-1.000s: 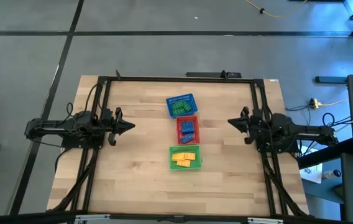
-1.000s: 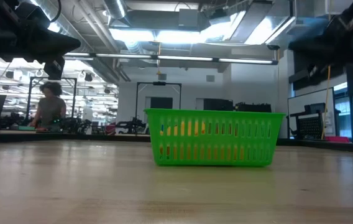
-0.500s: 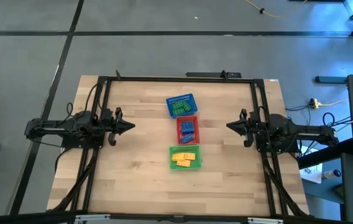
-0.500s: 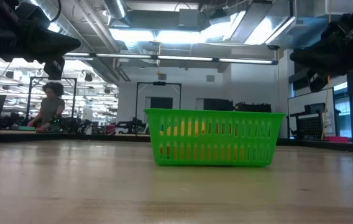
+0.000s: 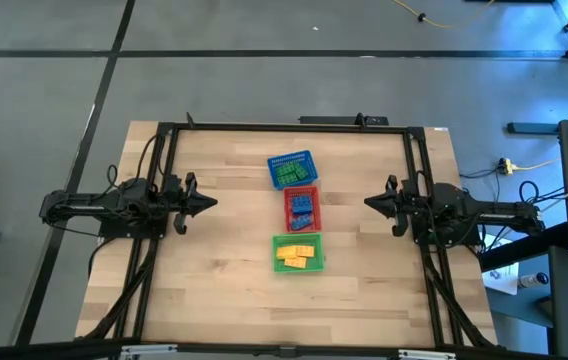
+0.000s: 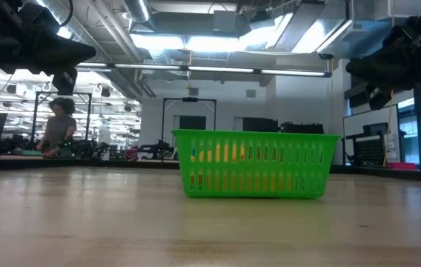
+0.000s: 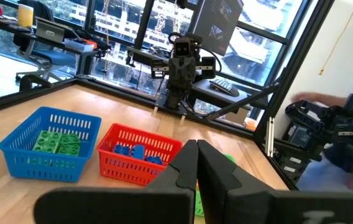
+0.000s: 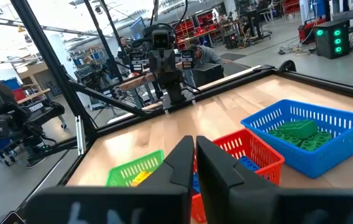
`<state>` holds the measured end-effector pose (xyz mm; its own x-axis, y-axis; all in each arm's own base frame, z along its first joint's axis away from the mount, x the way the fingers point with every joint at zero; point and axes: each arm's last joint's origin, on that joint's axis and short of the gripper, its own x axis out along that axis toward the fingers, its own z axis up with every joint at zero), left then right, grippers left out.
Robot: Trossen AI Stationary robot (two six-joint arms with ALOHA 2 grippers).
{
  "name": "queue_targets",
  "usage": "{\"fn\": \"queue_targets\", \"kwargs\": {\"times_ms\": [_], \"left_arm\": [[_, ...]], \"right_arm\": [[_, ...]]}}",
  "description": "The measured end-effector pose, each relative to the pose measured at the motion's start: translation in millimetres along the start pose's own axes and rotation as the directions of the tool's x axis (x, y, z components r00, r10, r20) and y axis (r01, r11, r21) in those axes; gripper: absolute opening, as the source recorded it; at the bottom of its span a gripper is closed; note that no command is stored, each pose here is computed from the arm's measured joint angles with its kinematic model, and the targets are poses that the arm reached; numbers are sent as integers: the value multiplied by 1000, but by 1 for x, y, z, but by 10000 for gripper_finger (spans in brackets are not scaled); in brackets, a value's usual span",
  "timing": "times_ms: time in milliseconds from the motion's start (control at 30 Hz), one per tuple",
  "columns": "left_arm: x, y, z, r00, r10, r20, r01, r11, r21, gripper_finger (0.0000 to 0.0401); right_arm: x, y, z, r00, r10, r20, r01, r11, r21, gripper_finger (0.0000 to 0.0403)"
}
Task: Sort & place blocks by color
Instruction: Return to Home Position
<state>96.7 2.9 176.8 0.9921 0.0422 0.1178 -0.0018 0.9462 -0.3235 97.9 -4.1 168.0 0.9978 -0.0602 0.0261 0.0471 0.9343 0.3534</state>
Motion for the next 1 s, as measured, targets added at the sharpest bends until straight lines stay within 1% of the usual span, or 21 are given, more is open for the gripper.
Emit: {"fn": "queue_targets", "kwargs": {"times_ms": [1000], "left_arm": [[0, 0, 0, 1000, 0, 0, 0, 1000, 0, 0]], "right_arm": [[0, 0, 0, 1000, 1, 1, -1, 1000, 0, 22]]}}
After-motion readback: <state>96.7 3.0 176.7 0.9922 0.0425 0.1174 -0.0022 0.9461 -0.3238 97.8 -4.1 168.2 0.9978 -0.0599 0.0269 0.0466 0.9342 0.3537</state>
